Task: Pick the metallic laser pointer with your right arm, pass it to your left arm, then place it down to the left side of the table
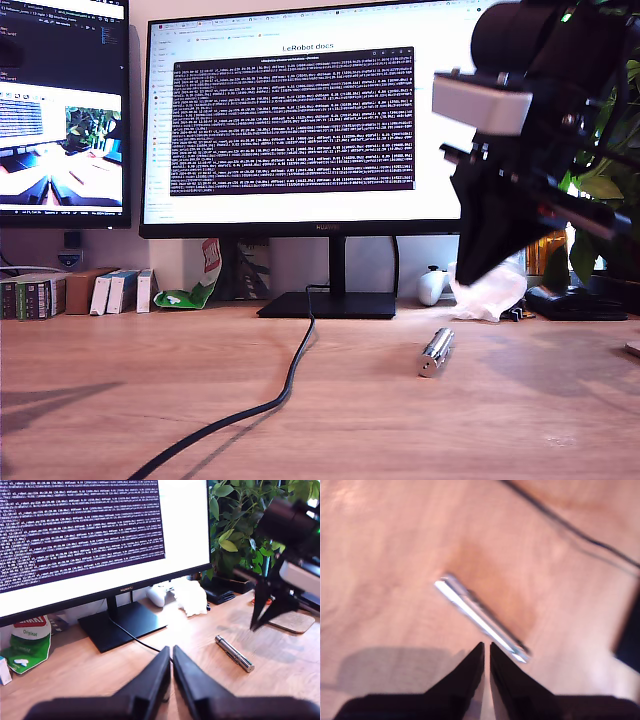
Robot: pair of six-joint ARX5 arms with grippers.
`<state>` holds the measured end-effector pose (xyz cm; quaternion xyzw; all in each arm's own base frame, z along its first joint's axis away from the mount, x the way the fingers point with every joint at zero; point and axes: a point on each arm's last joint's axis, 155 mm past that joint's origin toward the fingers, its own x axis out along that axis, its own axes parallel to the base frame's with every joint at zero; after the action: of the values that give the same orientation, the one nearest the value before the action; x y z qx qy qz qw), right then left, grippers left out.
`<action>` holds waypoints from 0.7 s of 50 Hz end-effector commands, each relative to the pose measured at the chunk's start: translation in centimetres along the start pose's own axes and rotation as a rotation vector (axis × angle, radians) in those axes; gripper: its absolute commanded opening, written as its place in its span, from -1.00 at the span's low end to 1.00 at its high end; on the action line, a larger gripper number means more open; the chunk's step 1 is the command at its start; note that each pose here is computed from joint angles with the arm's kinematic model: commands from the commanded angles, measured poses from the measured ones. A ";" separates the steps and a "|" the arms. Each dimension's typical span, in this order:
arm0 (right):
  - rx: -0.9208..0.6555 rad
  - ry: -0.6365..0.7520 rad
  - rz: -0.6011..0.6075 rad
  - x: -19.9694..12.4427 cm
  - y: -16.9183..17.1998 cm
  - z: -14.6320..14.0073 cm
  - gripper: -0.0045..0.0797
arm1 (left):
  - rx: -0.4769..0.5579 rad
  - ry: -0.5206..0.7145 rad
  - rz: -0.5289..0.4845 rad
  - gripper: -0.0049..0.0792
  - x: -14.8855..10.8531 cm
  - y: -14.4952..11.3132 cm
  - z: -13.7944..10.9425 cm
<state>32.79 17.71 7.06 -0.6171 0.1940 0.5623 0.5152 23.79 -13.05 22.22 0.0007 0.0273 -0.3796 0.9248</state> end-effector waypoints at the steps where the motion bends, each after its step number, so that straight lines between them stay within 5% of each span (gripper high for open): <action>1: -0.045 0.005 0.031 0.6 0.3 0.1 -0.91 | 0.017 -0.012 -0.004 -0.93 0.0 -0.1 0.7; 9: -0.070 -0.002 0.075 1.5 1.2 0.6 -0.83 | 0.011 -0.007 -0.004 -0.93 0.0 -0.1 0.5; 17: -0.091 -0.013 0.094 2.6 1.5 1.4 -0.19 | 0.004 0.001 -0.004 -0.93 0.0 -0.1 0.3; 35: -0.114 -0.029 0.116 3.9 1.9 1.9 -0.17 | 0.004 0.001 -0.004 -0.93 0.0 -0.1 0.3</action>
<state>31.42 19.50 3.53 -0.6251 0.1920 0.6033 0.4564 23.77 -13.05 21.98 -0.0016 0.0331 -0.3796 0.9246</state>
